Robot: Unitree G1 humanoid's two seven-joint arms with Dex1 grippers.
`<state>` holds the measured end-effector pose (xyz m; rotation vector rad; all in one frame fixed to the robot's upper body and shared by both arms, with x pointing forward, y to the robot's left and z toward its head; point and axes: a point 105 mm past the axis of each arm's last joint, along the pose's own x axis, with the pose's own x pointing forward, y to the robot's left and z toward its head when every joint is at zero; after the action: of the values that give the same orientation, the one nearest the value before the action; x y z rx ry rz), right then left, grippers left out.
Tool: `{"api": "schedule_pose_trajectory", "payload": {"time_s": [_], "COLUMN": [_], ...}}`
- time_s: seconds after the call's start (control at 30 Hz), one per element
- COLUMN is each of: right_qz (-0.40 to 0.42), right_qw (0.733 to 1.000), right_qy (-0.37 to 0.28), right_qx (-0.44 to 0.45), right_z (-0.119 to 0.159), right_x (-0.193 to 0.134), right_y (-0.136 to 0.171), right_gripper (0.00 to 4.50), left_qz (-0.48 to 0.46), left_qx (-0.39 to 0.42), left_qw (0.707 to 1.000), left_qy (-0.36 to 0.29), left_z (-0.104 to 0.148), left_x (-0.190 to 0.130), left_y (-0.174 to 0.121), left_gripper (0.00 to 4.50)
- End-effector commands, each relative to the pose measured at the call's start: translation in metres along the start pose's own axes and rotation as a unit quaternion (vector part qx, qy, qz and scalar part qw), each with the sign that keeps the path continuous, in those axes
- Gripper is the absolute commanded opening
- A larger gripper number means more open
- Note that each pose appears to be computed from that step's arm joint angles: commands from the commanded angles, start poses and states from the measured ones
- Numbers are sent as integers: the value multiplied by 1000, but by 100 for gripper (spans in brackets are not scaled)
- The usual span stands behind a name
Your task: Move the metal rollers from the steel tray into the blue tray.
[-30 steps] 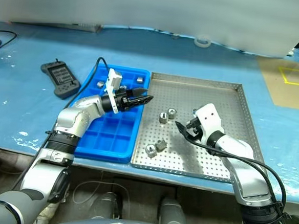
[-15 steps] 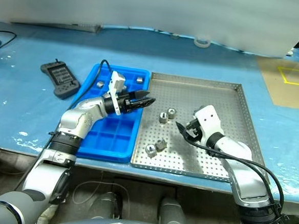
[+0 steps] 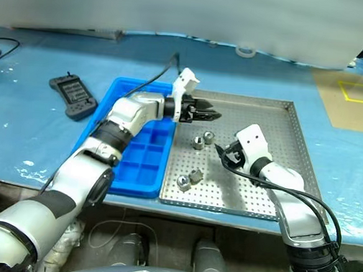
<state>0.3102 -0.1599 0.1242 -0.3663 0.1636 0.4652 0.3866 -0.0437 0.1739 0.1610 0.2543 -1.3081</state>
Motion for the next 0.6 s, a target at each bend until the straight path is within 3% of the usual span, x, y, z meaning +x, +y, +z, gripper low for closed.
{"api": "schedule_pose_trajectory", "payload": {"time_s": [0.03,0.33,0.6], "right_qz": [-14,-34,-42], "right_qw": [1000,999,999], "right_qy": [-18,-11,-14], "right_qx": [-10,-3,-13], "right_z": [7,-6,-2], "right_x": [-4,-6,-4], "right_y": [0,3,4], "right_gripper": [423,423,423], "left_qz": [18,46,31], "left_qx": [44,60,52], "left_qw": [996,979,970], "left_qy": [75,189,237], "left_z": [-23,-88,-116], "left_x": [7,16,21], "left_y": [8,10,-2], "left_gripper": [314,314,314]}}
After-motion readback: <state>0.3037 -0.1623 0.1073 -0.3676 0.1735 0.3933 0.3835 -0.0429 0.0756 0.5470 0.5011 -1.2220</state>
